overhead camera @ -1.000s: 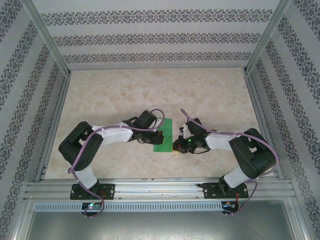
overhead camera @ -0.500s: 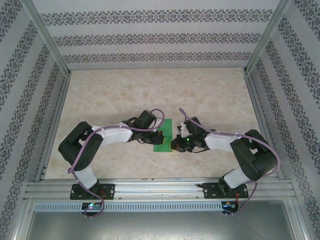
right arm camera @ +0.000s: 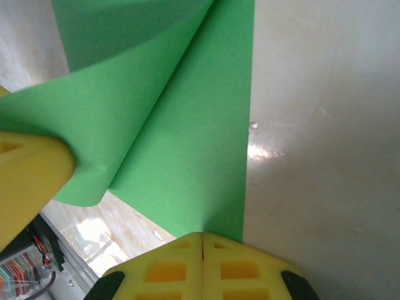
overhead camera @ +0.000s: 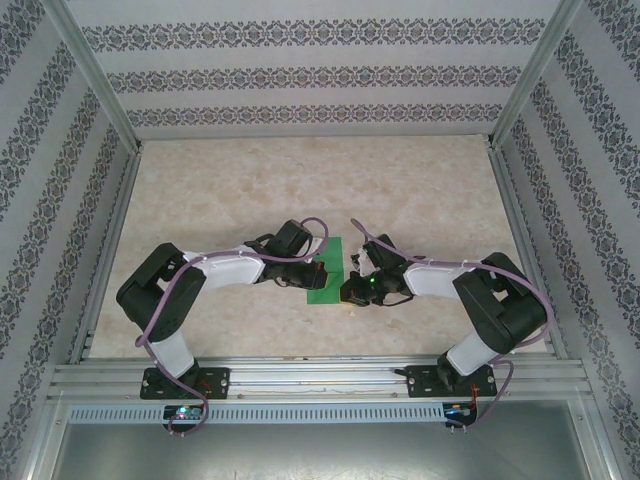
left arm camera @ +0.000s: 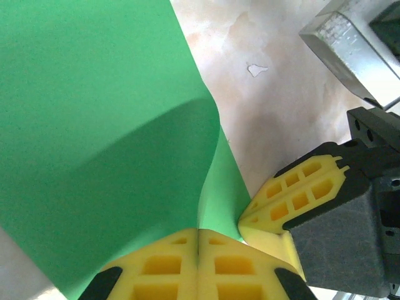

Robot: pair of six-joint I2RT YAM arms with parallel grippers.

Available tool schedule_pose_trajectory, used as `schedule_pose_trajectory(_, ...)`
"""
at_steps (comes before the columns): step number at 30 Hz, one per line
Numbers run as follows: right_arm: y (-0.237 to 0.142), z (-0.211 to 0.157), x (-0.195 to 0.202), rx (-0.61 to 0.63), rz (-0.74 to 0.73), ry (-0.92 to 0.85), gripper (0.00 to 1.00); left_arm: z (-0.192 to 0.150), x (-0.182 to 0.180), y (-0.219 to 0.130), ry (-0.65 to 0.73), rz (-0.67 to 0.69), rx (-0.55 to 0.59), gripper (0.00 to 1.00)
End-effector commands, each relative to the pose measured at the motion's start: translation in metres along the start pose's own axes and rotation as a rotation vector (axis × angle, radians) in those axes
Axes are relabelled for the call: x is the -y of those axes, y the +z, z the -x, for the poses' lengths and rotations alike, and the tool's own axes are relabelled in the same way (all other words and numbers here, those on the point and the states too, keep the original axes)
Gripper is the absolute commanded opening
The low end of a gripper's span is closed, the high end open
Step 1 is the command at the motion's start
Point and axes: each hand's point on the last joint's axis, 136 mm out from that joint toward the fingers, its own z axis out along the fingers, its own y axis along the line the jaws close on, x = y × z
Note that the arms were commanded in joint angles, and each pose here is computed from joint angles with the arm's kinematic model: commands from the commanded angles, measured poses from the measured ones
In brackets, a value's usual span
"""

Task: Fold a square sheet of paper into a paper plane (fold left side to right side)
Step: Fold the triangle a second time at the center of the table.

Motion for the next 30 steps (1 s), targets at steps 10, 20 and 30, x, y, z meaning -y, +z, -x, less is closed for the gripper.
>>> schedule_pose_trajectory(10,0.006,-0.008,0.014,-0.045,-0.068,0.007,0.00,0.012,-0.015,-0.011,0.042,0.012,0.033,0.01)
schedule_pose_trajectory(20,0.004,-0.007,0.012,-0.041,-0.062,0.003,0.00,0.004,-0.012,-0.006,0.080,-0.050,-0.014,0.01)
schedule_pose_trajectory(30,0.005,-0.008,0.014,-0.048,-0.067,0.007,0.00,-0.005,-0.022,-0.007,0.067,-0.042,-0.021,0.03)
